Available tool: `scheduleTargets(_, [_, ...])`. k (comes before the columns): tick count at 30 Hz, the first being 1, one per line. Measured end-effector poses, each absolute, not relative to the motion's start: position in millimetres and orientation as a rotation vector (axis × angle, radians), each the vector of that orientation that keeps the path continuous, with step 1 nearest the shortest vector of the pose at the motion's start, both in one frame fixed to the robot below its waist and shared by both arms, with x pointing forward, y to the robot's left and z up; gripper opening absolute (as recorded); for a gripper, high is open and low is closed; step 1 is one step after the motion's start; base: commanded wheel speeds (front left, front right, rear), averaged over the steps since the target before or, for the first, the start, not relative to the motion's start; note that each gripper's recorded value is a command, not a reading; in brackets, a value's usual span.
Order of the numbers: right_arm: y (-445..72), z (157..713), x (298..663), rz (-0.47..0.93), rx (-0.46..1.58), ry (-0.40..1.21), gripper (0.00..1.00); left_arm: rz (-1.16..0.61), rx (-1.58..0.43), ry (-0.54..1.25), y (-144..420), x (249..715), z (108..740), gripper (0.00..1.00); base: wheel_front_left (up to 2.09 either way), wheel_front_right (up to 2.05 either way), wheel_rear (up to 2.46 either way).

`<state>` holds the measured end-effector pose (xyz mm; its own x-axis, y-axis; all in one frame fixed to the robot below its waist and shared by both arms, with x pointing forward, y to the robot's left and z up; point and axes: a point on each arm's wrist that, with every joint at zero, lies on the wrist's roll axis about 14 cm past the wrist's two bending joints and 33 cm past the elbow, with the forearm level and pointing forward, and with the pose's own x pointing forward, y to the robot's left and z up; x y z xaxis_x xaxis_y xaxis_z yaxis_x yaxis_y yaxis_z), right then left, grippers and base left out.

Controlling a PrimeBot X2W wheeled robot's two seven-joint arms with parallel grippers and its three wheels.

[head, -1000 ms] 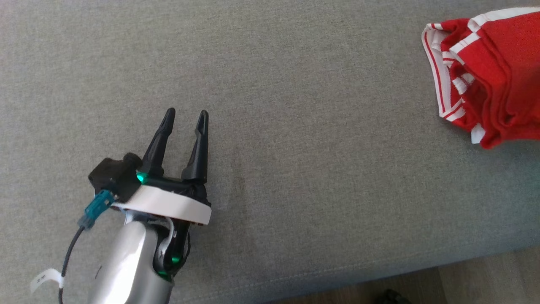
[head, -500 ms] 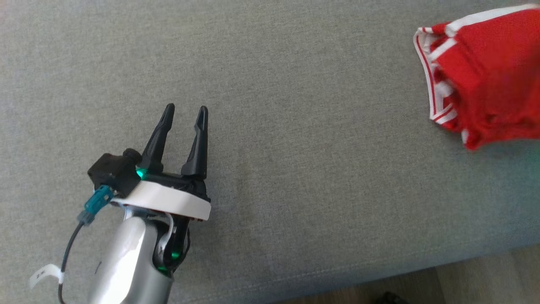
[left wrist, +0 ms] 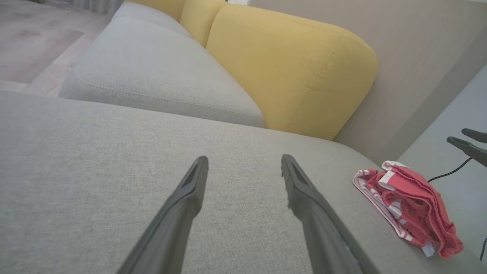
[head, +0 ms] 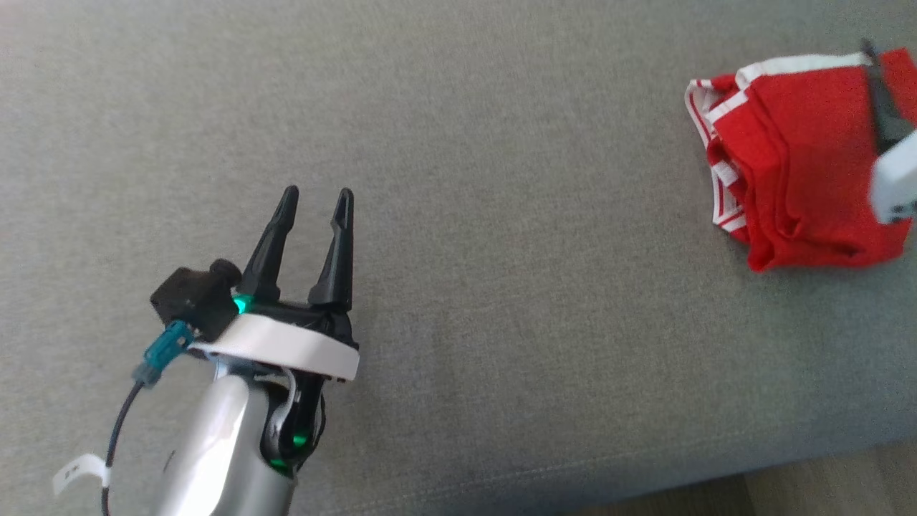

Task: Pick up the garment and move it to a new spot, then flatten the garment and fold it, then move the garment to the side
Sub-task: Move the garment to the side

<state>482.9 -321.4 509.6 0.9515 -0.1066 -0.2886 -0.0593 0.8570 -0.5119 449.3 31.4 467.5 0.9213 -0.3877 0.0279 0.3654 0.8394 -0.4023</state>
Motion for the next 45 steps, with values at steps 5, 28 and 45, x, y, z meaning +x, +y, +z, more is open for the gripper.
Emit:
scheduleTargets(5, [-262,551,490,0.052,-0.416,0.102,1.0,-0.367,-0.406,0.027,43,436,482,1.0,0.0,0.0,0.0])
scheduleTargets(28, [-153,506,381,0.153,0.027,-0.053,1.0,-0.197,-0.391,-0.073,107,366,516,1.0,0.0,0.0,0.0])
scheduleTargets(45, [-157,497,369,0.133,0.056,-0.038,1.0,-0.177,-0.359,-0.061,110,364,511,1.0,0.0,0.0,0.0])
